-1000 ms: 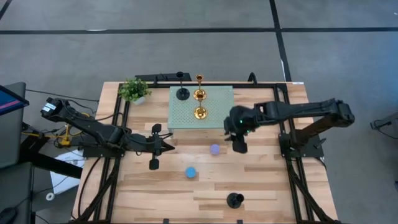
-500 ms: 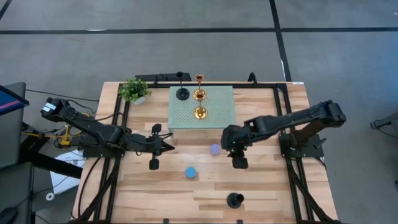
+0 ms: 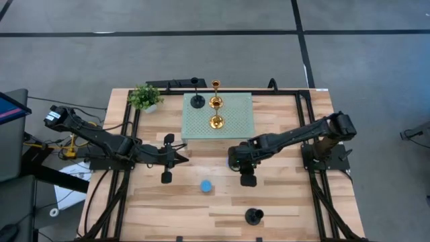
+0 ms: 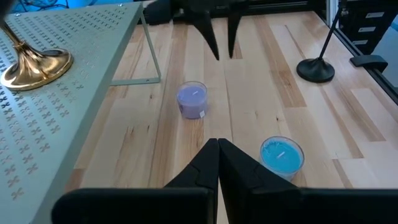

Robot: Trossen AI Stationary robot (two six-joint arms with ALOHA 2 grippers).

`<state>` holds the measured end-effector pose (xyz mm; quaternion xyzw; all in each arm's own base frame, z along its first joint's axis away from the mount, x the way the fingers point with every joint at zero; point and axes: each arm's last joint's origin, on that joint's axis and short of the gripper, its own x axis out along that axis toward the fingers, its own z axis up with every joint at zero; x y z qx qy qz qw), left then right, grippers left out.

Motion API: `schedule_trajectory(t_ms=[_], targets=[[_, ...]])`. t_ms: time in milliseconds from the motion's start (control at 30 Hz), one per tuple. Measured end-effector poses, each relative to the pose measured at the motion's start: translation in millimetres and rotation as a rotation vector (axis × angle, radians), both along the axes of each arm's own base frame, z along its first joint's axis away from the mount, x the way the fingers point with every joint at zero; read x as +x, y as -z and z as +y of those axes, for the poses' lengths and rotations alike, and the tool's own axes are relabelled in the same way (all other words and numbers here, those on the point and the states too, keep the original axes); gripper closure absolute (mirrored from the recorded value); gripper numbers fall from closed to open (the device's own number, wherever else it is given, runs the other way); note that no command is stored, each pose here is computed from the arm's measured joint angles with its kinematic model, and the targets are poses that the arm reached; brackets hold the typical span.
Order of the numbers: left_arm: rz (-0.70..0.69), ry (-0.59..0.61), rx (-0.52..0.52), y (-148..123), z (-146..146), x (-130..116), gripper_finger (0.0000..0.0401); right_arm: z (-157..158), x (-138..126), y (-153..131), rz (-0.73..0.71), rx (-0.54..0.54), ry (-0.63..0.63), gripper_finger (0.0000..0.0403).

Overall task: Pick & Place candle stick holders
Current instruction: Put the purple scented candle on the shelf

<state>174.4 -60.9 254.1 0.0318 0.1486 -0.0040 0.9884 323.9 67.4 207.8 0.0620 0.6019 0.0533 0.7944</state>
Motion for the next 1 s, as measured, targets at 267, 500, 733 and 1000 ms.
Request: schedule_trajectory(t_ms=[267,500,733,1000], targets=[[0.000,0.000,0.000,0,0,0,0.0393,11,7,11,-0.055,-0.095,-0.209,0.0359],[0.000,0.000,0.000,0,0,0,0.0393,14,10,9,-0.107,-0.162,-0.227,0.0359],[0.000,0.000,0.000,0,0,0,0.0393,10,11,9,-0.100,-0.130,-0.120,0.0351],[0.000,0.000,0.000,0,0,0,0.0393,-9,18,8,-0.096,-0.034,0.190,0.0351]])
